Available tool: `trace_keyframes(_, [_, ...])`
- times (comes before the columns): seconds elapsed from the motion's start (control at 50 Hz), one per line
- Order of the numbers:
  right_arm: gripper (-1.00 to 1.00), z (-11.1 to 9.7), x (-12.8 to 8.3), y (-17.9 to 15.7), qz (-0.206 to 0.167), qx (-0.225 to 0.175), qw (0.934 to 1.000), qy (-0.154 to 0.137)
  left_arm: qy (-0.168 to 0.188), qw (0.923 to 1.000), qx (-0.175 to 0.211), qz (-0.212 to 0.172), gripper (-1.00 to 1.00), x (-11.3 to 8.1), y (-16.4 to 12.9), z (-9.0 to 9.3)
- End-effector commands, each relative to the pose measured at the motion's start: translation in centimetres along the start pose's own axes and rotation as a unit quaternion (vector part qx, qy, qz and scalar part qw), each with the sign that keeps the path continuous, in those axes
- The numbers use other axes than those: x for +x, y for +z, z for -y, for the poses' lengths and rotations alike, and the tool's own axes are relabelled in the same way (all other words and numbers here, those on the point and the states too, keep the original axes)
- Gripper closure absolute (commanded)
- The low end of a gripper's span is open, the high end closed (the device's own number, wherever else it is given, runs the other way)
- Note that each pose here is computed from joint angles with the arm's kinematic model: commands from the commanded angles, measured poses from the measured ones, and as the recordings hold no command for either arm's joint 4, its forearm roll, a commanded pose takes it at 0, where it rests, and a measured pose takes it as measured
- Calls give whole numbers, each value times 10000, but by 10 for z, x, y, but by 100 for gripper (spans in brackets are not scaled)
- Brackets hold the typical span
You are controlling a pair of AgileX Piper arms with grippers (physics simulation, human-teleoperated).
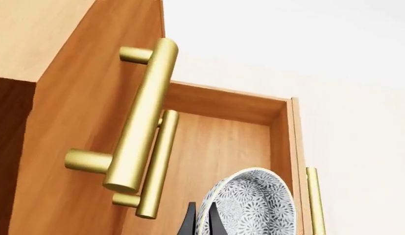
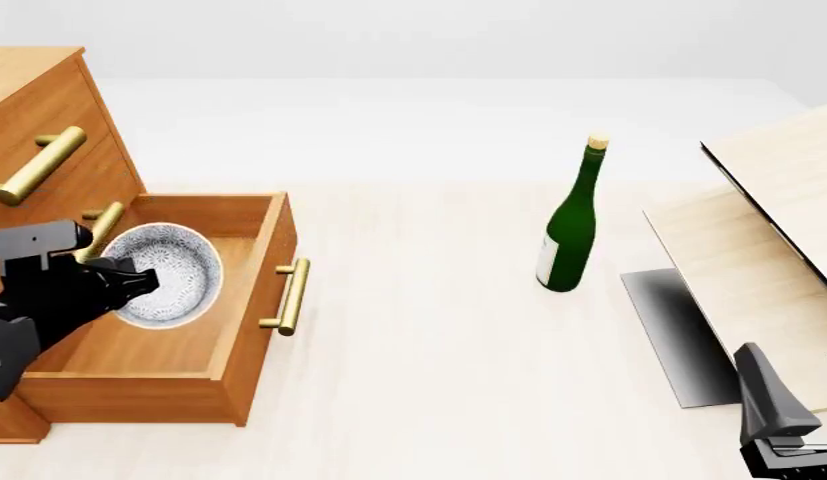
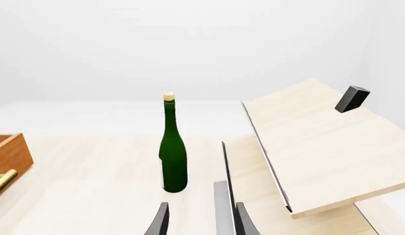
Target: Put the bowl in the bottom drawer of the cabinet and close it.
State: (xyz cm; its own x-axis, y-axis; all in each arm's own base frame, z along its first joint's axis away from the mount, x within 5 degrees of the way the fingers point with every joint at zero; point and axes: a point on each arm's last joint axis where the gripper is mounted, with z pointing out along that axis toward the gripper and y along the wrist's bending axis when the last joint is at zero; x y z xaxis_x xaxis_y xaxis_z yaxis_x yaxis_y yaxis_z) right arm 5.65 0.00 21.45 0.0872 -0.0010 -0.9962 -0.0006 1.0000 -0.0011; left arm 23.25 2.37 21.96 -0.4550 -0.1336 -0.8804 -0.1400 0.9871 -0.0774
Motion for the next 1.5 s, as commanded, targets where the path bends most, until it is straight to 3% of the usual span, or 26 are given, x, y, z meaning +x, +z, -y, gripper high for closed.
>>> trace_keyframes(0.02, [-100,0,0,0,1,0,10000,0,-53,10000,2,-44,100,3,12,1])
trace_keyframes(0.86, [-100,0,0,0,1,0,10000,0,-297,9989,-161,-314,100,35,23,-9])
trace_keyframes(1.26, [-100,0,0,0,-1,-1,10000,0,-443,9979,-264,-394,100,41,29,-15])
trace_keyframes(1.28, [-100,0,0,0,0,-1,10000,0,-451,9979,-250,-391,-100,40,29,-14])
trace_keyframes(1.5, [-100,0,0,0,0,0,10000,1,-454,9979,-240,-382,-100,39,27,-14])
